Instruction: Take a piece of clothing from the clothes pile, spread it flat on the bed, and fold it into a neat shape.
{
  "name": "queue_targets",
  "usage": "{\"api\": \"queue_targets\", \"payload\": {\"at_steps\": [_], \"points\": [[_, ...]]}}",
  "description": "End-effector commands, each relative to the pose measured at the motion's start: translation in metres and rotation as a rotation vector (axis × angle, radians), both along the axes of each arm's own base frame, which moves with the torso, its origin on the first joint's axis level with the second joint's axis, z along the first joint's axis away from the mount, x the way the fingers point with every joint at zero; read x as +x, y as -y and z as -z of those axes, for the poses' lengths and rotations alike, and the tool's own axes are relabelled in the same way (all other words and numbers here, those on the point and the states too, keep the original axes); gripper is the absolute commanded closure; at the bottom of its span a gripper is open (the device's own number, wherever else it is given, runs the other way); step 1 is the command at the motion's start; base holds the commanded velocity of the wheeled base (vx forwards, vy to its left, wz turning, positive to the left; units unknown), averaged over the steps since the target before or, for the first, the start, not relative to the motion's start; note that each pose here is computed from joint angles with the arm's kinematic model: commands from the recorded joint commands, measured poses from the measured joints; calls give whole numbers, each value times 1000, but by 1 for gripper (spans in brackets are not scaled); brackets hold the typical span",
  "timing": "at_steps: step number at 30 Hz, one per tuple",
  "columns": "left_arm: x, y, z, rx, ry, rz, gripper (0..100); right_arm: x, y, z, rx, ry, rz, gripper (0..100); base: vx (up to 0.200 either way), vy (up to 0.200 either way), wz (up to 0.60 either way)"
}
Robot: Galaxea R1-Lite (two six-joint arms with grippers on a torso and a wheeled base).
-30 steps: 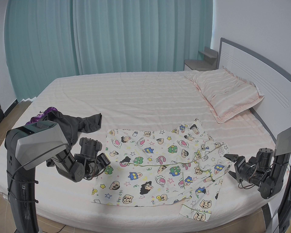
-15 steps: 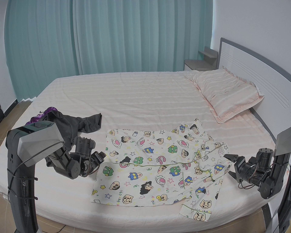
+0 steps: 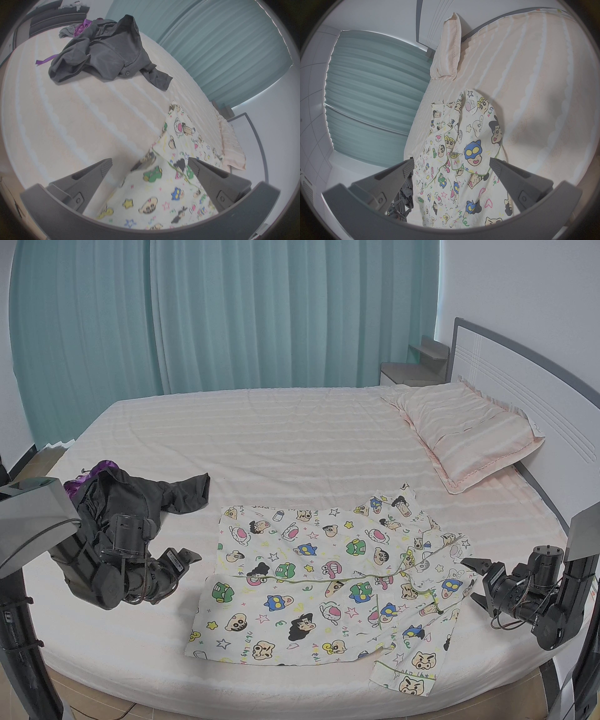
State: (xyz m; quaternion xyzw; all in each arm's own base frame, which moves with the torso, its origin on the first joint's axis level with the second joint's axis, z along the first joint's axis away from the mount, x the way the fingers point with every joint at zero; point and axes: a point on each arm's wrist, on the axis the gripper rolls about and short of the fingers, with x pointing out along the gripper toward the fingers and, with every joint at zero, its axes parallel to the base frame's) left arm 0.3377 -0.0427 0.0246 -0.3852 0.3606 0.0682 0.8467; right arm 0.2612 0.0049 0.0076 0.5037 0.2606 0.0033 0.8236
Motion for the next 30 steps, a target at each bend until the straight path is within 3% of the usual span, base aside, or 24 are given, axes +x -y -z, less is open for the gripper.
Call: {"api": "queue_targets", "payload": {"at_steps": [1,7,11,22,27,30], "points": [[-40,-2,-31,-71,28,72,0,1,0,-2,-1,17,-3,0,0,0,0],[-72,5,-27,-104,-39,133,0,-1,-1,-2,-14,17,-2,0,0,0,0],[-82,11,-24,-136,-79,124,0,-4,-1,-2,-31,14,-9,0,0,0,0],[-100,11,-10,-159,-173,100,0,-27,-6,13,-195,-63,-135,0,-164,0,0],[-100,11,-12,-183,-173,79,0,-29,-12,32,-267,-113,-210,0,0,0,0],[-99,12,-12,-197,-162,67,0,-26,-18,32,-270,-99,-230,0,0,0,0]]}}
